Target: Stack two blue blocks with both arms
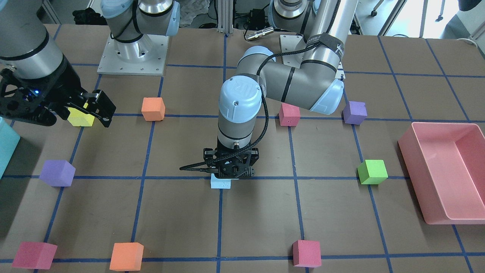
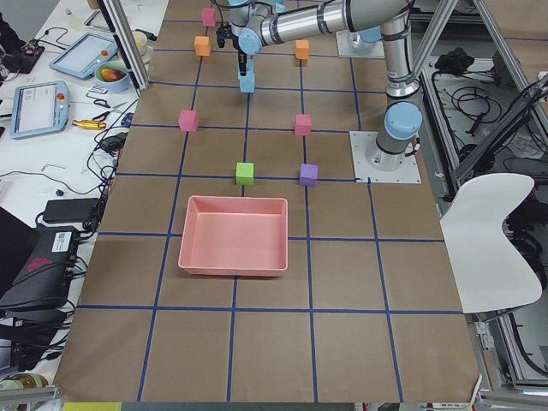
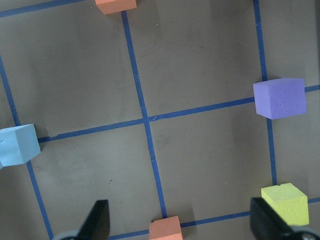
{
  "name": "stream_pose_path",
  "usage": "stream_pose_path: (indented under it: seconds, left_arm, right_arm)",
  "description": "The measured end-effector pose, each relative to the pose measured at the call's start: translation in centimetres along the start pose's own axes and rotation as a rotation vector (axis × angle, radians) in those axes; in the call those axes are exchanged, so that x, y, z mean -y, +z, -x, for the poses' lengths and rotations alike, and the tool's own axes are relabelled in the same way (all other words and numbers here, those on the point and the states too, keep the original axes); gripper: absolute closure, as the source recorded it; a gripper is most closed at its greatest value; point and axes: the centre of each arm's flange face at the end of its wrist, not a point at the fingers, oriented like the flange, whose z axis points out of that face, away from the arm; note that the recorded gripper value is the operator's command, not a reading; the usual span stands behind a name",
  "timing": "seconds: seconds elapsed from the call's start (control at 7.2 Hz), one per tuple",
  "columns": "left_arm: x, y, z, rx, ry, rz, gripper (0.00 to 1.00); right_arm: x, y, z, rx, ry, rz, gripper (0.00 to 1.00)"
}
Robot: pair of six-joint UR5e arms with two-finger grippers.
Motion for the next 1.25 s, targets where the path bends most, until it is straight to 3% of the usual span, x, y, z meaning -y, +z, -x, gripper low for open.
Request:
stream_pose_path:
  seconds: [0.28,1.25]
  left_arm:
    - [0.3,0.9,-0.5,-0.012,-0.002,-0.019,1.00]
    - [-0.1,1.8,-0.9,-0.016,-0.008,-0.007,1.00]
  right_arm:
    - [-1.3,-0.4,1.0,-0.006,-0.021,0.019,0.00]
    - [-3.0,-2.0,1.8,-0.004,-0.082,-0.001,0.00]
